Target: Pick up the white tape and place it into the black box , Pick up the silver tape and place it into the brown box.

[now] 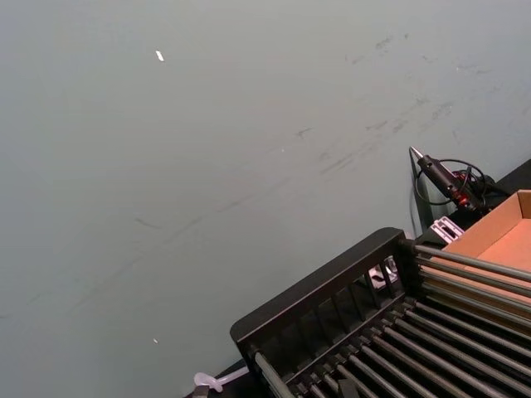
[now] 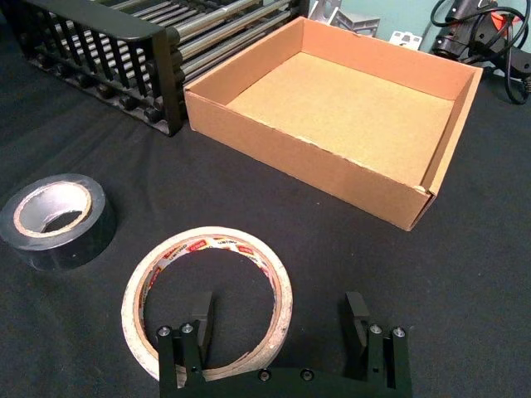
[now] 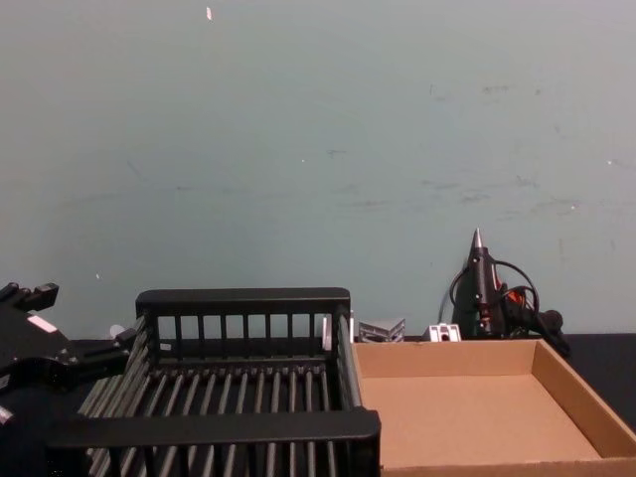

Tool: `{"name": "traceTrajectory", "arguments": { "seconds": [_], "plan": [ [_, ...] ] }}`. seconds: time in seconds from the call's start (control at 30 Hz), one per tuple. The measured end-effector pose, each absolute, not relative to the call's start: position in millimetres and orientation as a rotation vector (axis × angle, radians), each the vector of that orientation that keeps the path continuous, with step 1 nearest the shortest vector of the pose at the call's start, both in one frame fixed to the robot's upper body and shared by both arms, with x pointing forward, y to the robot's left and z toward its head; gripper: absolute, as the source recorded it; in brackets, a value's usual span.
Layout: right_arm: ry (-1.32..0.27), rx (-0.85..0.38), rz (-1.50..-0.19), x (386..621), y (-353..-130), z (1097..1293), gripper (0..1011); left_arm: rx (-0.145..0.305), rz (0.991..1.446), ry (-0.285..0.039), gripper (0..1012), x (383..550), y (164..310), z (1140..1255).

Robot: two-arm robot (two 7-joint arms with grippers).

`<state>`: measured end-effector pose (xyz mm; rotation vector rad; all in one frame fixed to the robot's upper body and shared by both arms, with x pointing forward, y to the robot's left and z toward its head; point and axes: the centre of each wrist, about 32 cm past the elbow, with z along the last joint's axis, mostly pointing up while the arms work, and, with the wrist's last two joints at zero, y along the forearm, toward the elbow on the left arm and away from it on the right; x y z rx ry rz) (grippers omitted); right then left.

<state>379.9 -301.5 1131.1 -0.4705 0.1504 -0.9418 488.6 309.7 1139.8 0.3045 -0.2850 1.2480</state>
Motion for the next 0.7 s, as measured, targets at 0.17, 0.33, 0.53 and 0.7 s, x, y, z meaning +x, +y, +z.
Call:
{"name": "traceTrajectory", "arguments": {
  "seconds": [0.17, 0.33, 0.53, 0.7],
  "plan": [
    [0.150, -0.470, -0.942, 379.9, -301.5, 1131.3, 947, 0.304, 1.248, -0.285, 1001, 488.6, 309.7, 1139.8],
    [0.151, -0.469, -0.941, 379.9, -301.5, 1131.3, 812, 0.304, 1.248, -0.285, 1001, 488.6, 309.7, 1139.8],
    [0.151, -0.469, -0.941, 379.9, -301.6, 1131.3, 650, 0.305, 1.248, -0.285, 1001, 488.6, 309.7, 1139.8],
    [0.152, -0.469, -0.941, 379.9, -301.6, 1131.3, 479, 0.305, 1.248, -0.285, 1001, 488.6, 309.7, 1139.8]
  ]
}}
